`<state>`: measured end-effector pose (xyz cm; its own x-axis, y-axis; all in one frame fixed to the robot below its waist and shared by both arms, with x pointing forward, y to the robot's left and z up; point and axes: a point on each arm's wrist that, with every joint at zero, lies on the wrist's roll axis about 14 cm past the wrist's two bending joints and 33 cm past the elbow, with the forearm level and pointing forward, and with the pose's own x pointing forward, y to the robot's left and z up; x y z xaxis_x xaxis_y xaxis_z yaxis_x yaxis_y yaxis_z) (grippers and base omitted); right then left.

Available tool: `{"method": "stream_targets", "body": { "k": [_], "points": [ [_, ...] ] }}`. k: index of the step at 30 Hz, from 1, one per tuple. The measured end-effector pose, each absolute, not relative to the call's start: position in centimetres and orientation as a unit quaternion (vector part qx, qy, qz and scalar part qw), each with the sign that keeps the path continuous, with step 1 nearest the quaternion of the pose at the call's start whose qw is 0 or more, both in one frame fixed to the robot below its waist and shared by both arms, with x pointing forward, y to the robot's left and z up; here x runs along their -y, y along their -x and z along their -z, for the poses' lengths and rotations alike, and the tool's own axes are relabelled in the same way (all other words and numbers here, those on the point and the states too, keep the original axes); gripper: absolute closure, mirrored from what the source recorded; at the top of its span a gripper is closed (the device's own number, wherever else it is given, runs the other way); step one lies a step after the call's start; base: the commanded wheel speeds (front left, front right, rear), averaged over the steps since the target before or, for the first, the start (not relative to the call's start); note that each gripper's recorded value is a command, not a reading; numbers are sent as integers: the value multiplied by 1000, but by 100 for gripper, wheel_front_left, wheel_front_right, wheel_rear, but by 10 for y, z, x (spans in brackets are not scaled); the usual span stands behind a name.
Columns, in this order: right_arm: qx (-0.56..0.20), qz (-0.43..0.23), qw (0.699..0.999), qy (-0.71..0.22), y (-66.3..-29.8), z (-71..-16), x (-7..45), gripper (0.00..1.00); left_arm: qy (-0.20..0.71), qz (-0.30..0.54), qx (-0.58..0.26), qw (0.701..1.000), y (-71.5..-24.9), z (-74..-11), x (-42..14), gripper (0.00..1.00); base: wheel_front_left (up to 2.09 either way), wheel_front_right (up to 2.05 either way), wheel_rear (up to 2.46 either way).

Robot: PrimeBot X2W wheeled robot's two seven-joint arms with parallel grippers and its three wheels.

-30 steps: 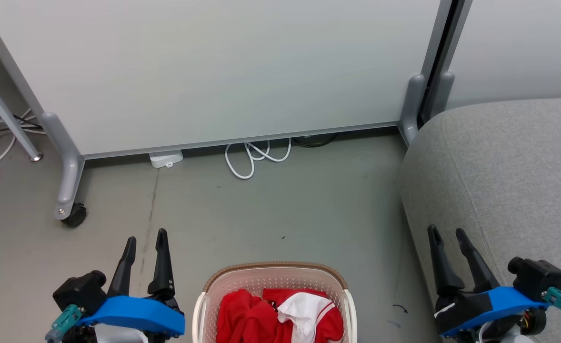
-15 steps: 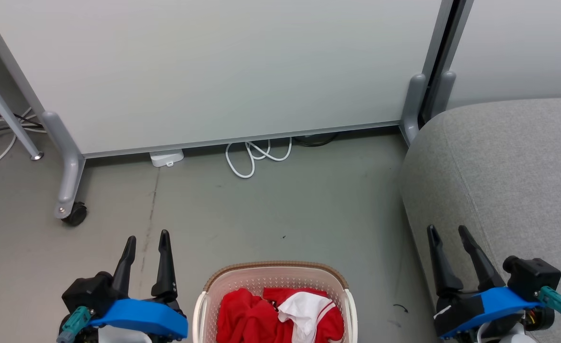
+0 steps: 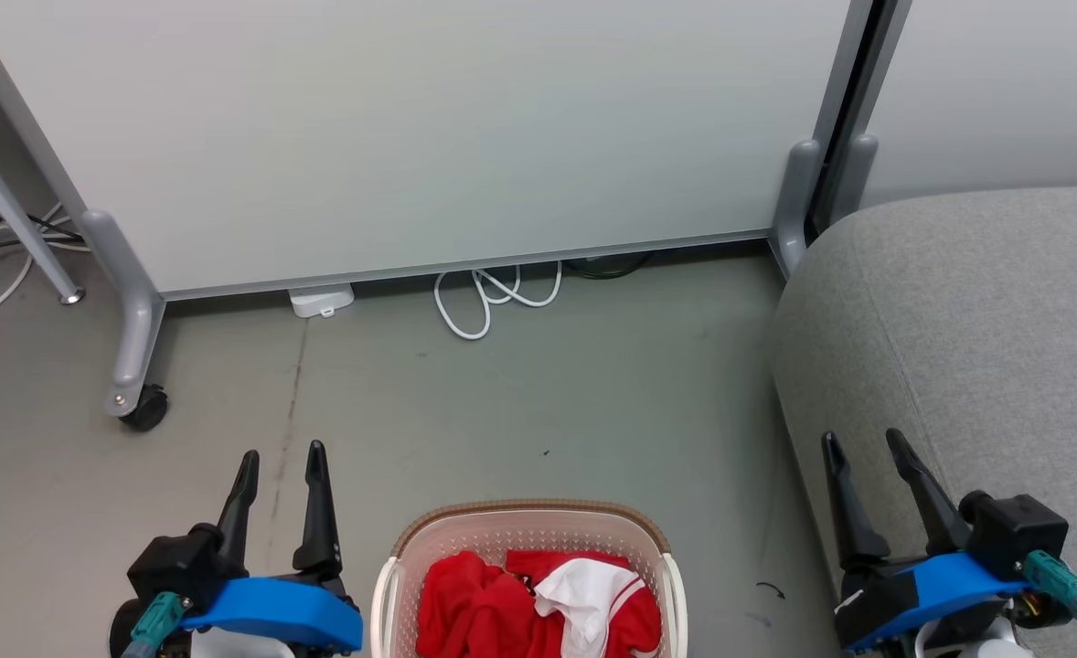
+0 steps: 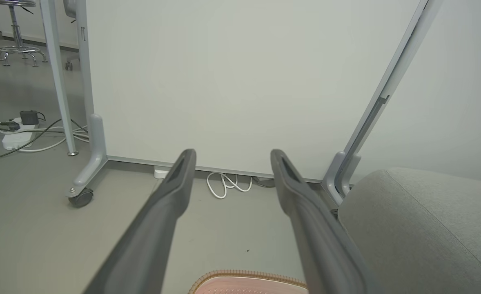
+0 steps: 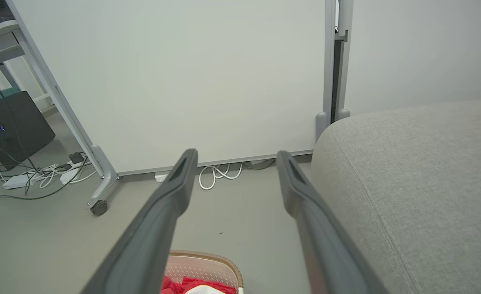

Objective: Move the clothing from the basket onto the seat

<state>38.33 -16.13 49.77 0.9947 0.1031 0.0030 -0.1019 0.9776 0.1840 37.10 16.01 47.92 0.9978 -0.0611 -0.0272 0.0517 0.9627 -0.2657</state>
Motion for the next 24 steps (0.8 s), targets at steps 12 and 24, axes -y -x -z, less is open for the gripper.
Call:
{"method": "stream_targets", "body": {
  "k": [12, 24],
  "points": [
    [7, -55, 997, -45, -383, -501, 162, 0, 109, 34, -18, 993, -370, -476, -158, 0, 0, 0, 0],
    [12, -62, 998, -10, -383, -503, 160, 0, 88, 43, -21, 995, -369, -471, -153, 0, 0, 0, 0]
  ]
}}
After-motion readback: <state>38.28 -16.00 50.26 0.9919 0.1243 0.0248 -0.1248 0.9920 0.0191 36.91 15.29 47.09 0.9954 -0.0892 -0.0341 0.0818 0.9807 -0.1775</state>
